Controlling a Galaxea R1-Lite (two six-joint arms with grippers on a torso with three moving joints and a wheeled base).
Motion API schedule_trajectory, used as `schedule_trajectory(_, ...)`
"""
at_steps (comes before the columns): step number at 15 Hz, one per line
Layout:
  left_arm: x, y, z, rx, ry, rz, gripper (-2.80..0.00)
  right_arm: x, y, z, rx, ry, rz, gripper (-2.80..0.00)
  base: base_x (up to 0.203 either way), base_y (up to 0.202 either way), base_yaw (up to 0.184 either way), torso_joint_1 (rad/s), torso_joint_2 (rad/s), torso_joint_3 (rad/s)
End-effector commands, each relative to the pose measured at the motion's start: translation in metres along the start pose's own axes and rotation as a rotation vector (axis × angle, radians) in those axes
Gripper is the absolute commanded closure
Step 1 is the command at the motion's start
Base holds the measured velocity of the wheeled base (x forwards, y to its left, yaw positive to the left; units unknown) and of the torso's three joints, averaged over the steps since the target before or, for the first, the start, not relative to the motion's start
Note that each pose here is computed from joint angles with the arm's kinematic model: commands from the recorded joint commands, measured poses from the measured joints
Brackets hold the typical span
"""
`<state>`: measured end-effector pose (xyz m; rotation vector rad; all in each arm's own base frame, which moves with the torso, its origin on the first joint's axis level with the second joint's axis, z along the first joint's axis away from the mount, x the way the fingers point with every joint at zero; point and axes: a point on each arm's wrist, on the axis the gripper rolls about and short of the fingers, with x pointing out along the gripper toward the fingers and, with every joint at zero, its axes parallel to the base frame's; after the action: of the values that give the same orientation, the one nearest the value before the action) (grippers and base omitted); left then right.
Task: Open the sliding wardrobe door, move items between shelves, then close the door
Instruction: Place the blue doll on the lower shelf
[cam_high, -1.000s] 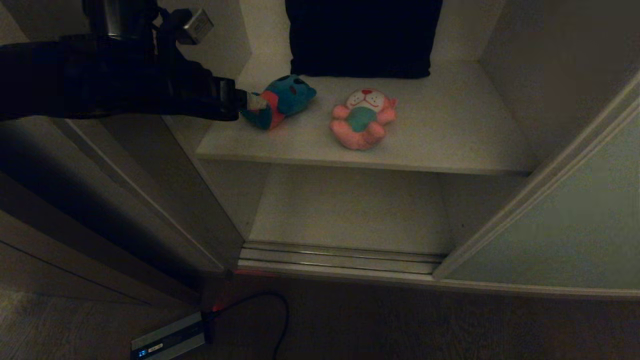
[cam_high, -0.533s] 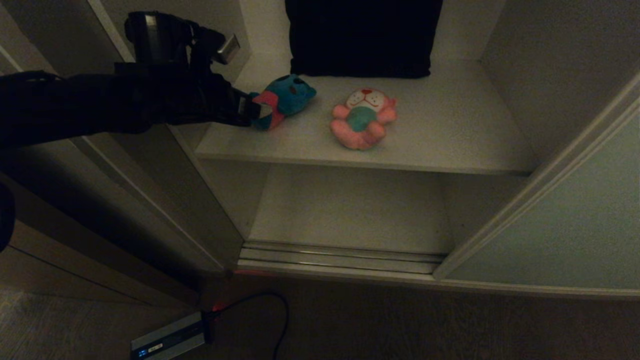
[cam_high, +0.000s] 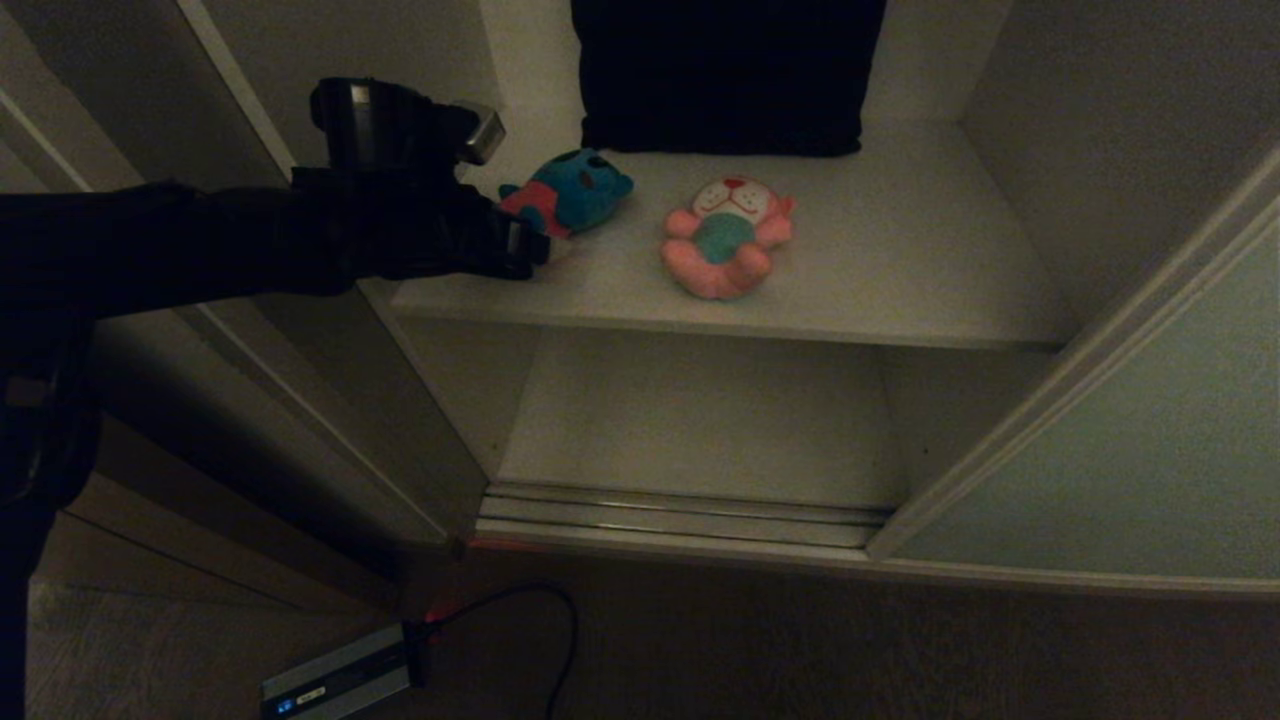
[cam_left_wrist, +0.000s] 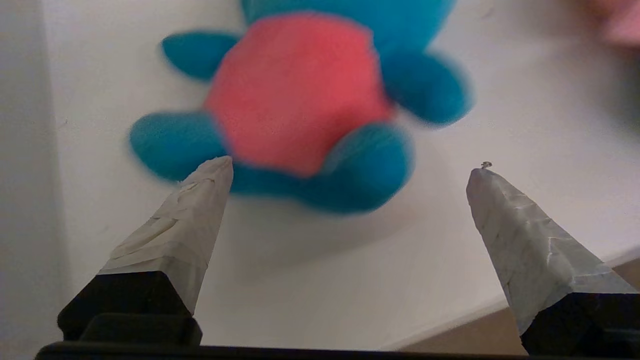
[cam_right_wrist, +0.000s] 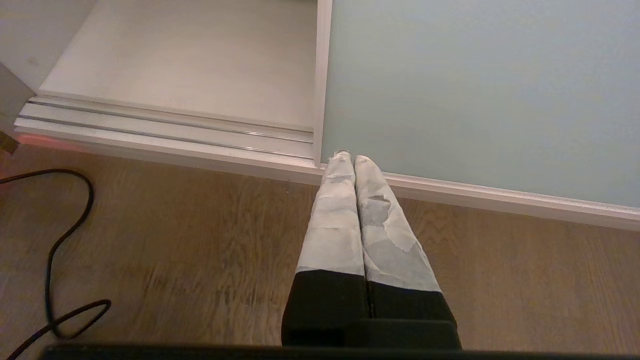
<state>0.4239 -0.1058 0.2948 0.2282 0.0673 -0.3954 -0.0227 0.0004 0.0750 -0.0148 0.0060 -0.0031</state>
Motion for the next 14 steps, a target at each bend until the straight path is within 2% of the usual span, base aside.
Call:
schedule_trajectory(1, 0.007, -0.008, -0.003, -0.002, -0.008, -0.017, -2.8, 0.0, 0.0, -0.001, 0.0, 0.005, 0.0, 0.0, 0.0, 0.0, 0.0, 0.0, 0.0, 0.0)
schedule_trajectory(4, 0.028, -0.011, -0.019, -0.014, -0.044, -0.012, -2.8, 0.0, 0.0, -0.001, 0.0, 0.004, 0.002, 0.0, 0.0, 0.0, 0.0, 0.0, 0.0, 0.0)
schedule_trajectory(7, 0.04, -0.011, -0.026, -0.059, -0.104, 0.001, -2.8, 0.0, 0.0, -0.001, 0.0, 0.003, 0.0, 0.0, 0.0, 0.0, 0.0, 0.0, 0.0, 0.0)
schedule_trajectory(8, 0.043, -0.011, -0.03, -0.056, -0.1, 0.003, 0.0, 0.0, 0.0, -0.001, 0.0, 0.003, 0.0, 0.0, 0.0, 0.0, 0.0, 0.0, 0.0, 0.0)
schedule_trajectory(14, 0.039, -0.01, -0.023, -0.055, -0.119, 0.01, 0.0, 0.0, 0.0, -0.001, 0.0, 0.005, 0.002, 0.0, 0.0, 0.0, 0.0, 0.0, 0.0, 0.0)
